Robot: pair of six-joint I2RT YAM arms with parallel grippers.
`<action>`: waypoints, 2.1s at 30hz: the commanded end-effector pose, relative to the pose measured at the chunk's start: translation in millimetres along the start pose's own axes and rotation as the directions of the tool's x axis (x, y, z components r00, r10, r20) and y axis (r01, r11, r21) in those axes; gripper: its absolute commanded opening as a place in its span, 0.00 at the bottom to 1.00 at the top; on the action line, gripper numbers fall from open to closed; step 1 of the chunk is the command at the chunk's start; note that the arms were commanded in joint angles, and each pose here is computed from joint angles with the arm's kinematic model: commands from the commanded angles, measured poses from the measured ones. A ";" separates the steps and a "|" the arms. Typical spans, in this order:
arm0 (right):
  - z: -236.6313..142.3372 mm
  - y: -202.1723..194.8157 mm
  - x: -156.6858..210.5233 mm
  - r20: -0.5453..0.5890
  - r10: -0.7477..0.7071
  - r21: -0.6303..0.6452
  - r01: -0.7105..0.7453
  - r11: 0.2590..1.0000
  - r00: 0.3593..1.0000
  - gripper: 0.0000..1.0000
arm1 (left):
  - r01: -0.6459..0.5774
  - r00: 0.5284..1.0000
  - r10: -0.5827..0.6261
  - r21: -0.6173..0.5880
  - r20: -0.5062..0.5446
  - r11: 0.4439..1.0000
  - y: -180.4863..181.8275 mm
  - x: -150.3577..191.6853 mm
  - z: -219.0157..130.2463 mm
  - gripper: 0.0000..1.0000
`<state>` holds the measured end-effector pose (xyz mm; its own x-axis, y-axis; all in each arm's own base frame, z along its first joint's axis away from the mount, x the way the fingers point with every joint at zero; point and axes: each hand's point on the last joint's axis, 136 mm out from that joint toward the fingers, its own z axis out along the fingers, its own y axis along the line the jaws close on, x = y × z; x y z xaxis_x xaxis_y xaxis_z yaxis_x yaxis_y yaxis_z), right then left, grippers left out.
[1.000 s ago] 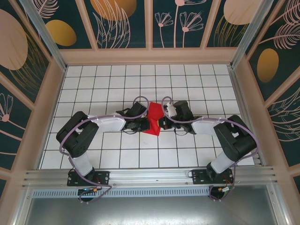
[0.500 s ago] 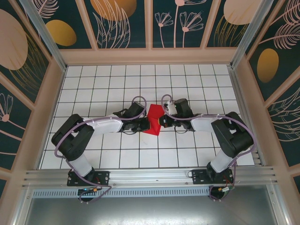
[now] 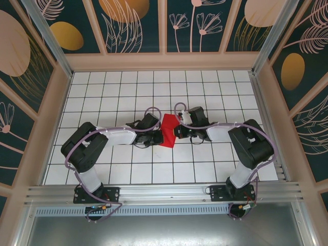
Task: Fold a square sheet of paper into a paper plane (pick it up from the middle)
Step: Fold the triangle a second time at the center of the table.
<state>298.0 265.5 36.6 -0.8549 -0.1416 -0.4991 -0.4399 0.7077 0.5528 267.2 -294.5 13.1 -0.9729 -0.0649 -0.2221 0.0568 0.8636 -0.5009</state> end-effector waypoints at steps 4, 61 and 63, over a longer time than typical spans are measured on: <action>4.2 -8.8 -2.6 -0.024 -0.028 0.045 0.029 0.999 0.999 0.00 | 0.016 0.999 -0.018 -0.076 -0.030 0.997 23.7 12.2 7.0 0.10; 18.8 -32.9 24.3 -0.115 -0.008 0.112 0.021 0.993 0.993 0.00 | 0.174 0.955 -0.252 0.396 0.154 0.902 -71.1 -93.9 -31.0 0.16; 18.7 -33.1 24.4 -0.117 -0.009 0.114 0.022 0.993 0.993 0.00 | 0.177 0.959 -0.248 0.392 0.139 0.903 -68.3 -89.7 -25.5 0.16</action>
<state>305.6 263.1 18.9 -0.8571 -0.1894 -0.4790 -0.4446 0.7417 0.5022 345.1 -323.3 83.3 -0.9035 -0.3614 -0.2303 -0.0461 0.6162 -0.7862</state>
